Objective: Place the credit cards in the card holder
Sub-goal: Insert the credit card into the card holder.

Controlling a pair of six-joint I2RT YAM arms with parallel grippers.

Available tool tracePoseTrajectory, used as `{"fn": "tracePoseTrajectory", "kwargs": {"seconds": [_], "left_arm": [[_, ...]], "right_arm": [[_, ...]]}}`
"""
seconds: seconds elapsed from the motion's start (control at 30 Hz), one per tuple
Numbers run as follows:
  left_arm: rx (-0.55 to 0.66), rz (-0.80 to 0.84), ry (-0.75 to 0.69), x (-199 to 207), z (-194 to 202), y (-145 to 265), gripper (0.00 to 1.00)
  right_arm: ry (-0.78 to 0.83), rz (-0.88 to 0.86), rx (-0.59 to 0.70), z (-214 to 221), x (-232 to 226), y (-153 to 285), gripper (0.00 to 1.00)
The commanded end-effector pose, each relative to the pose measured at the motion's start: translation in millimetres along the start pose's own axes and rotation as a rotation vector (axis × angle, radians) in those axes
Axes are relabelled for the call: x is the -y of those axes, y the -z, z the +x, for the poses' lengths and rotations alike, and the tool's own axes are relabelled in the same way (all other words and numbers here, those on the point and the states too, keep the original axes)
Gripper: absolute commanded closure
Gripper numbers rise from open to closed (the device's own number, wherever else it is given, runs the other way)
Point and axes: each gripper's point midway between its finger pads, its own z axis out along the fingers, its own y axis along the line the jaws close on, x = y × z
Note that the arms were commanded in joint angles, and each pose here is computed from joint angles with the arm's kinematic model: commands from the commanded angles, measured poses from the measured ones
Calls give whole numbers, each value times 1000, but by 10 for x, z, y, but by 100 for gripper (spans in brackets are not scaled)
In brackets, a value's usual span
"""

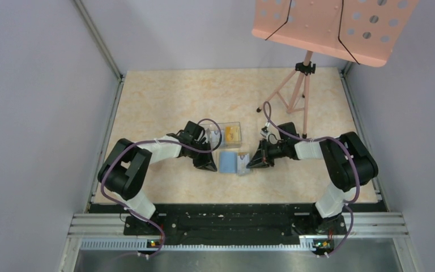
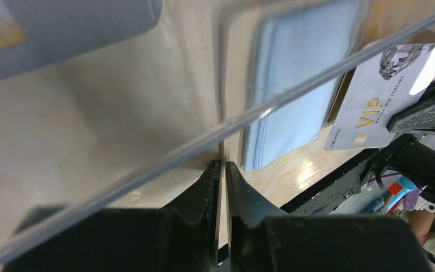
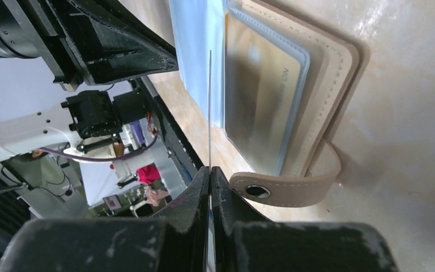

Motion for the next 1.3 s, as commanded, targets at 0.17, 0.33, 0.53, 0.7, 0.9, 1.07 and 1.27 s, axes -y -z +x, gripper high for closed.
{"fn": "tracePoseTrajectory", "kwargs": {"seconds": [0.17, 0.33, 0.53, 0.7, 0.9, 1.07, 1.27], "left_arm": [[-4, -74, -24, -174, -1, -92, 90], [-20, -75, -26, -178, 34, -121, 91], [-25, -76, -26, -165, 42, -132, 92], [-26, -79, -28, -156, 43, -132, 92], [-33, -81, -34, -137, 54, -135, 92], [-41, -84, -39, -127, 63, -150, 92], [-51, -90, -45, -121, 92, -167, 92]], "right_arm": [[120, -32, 21, -231, -133, -123, 100], [114, 31, -6, -221, 23, -196, 100], [107, 44, -37, -182, 80, -266, 100], [117, 39, -54, -172, 58, -312, 100], [127, 23, -62, -174, -3, -371, 100], [135, 29, -47, -217, -9, -388, 100], [165, 84, -40, -263, 42, -357, 100]]}}
